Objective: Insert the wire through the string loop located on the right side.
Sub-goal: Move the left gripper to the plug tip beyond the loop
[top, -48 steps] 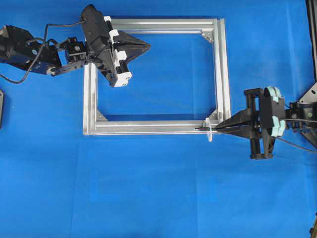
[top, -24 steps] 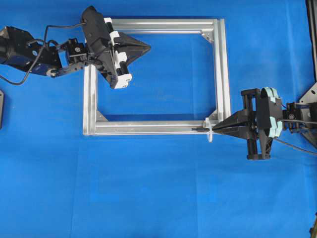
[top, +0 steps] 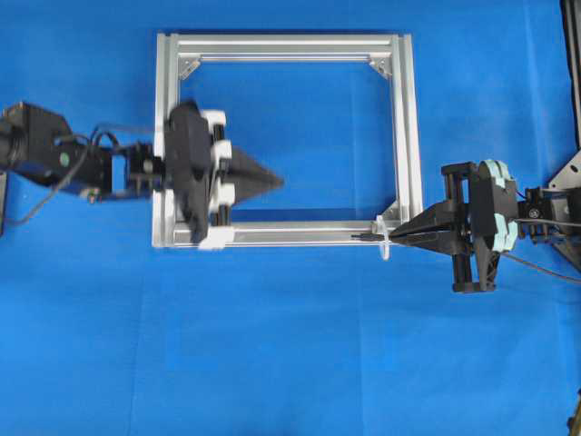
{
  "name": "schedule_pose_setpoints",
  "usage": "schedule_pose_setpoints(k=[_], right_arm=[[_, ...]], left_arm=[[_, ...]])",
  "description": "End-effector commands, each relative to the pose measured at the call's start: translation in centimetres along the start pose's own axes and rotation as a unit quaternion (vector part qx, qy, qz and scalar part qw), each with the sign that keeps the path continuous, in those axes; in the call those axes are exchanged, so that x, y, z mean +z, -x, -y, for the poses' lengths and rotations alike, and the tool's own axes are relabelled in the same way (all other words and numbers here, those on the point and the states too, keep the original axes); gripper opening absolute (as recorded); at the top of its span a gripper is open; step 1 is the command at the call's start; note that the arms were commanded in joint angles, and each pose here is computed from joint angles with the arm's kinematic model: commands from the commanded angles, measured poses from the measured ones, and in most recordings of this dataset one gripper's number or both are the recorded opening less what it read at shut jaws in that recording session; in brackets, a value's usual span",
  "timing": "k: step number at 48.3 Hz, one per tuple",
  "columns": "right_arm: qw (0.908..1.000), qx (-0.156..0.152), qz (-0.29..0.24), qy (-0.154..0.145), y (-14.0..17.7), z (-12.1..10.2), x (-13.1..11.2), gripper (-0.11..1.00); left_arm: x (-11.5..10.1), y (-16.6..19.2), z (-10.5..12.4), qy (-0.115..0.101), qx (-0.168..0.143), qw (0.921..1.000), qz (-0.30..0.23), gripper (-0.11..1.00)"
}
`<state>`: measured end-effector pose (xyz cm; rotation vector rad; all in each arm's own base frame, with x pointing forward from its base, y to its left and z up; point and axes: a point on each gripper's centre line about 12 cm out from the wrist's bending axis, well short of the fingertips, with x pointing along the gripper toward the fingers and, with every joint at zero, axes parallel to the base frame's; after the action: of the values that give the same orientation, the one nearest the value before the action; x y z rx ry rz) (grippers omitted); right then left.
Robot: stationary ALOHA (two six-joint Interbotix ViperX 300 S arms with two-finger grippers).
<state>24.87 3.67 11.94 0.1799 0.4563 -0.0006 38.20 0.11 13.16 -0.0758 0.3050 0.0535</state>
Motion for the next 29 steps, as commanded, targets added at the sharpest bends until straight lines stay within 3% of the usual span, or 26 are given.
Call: schedule_pose_setpoints(k=[1, 10, 29], right_arm=[[0.9999, 0.001, 0.013, -0.002, -0.2, -0.1, 0.7, -0.04], [0.9999, 0.001, 0.012, -0.002, -0.2, -0.1, 0.6, -0.04], [0.9999, 0.002, 0.013, -0.002, -0.2, -0.2, 0.7, -0.04]], left_arm=[[1.1, 0.4, 2.6, -0.009, -0.033, 0.9993, 0.015, 0.0], [0.7, 0.8, 5.6, -0.022, -0.071, 0.9972, 0.011, 0.0], [1.8, -0.3, 4.9, -0.016, -0.06, 0.9977, 0.026, 0.0]])
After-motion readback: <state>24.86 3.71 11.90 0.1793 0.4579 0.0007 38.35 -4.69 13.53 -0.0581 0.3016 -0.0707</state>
